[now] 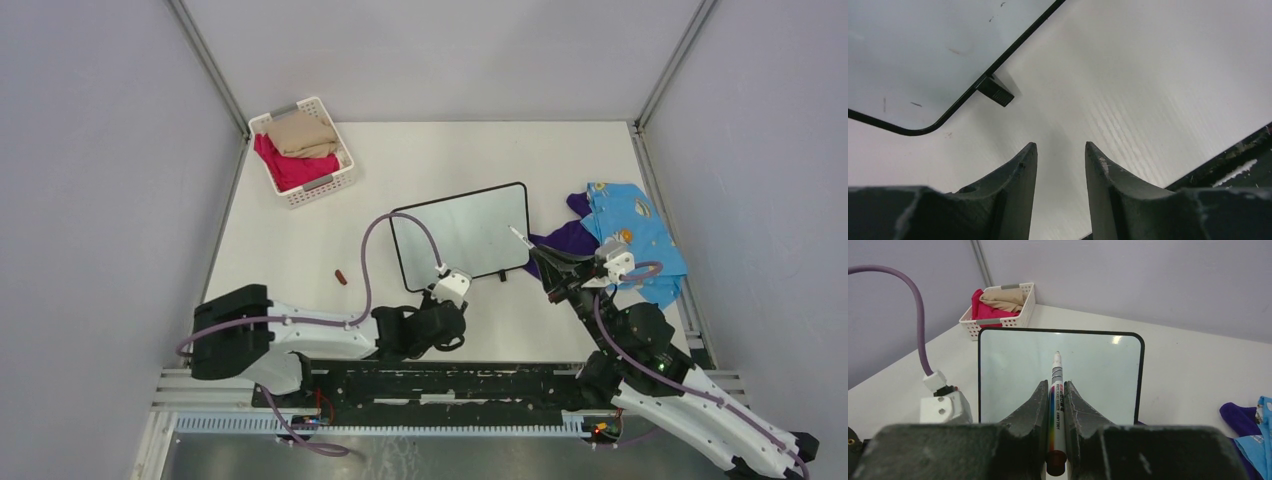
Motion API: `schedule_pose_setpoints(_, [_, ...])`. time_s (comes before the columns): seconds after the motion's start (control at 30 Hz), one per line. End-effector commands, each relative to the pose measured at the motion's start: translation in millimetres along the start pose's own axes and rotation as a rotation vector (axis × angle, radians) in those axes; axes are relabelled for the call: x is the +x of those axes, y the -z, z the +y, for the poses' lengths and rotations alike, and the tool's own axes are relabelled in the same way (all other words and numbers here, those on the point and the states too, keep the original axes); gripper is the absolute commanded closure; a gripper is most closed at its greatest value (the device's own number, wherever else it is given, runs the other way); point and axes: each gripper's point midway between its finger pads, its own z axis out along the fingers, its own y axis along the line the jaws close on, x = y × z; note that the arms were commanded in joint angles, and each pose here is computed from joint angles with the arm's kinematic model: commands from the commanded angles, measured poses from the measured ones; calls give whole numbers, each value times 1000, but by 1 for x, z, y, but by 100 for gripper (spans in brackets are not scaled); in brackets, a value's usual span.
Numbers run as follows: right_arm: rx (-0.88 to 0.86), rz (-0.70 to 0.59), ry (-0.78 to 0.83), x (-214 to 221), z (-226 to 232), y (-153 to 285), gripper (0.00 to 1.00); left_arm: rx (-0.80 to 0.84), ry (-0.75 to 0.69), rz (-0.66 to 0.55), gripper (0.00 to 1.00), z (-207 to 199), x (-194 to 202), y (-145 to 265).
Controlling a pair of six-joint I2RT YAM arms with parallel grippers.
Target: Write a sentence on the whiteboard
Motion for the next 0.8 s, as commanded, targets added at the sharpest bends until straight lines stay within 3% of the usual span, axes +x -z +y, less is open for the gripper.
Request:
schedule_pose_setpoints(0.0, [30,-55,-9,-29,-7,5,100,-23,69,-99,54,-21,-31,-17])
schedule_pose_setpoints(0.37, [34,-72,-21,-32,-9,7,100,-117,-20,-30,64,-20,-10,-57])
schedule_pose_setpoints(0.77, [31,-49,-19,-24,-8,8,100,-272,19,48,68,30,10,-70])
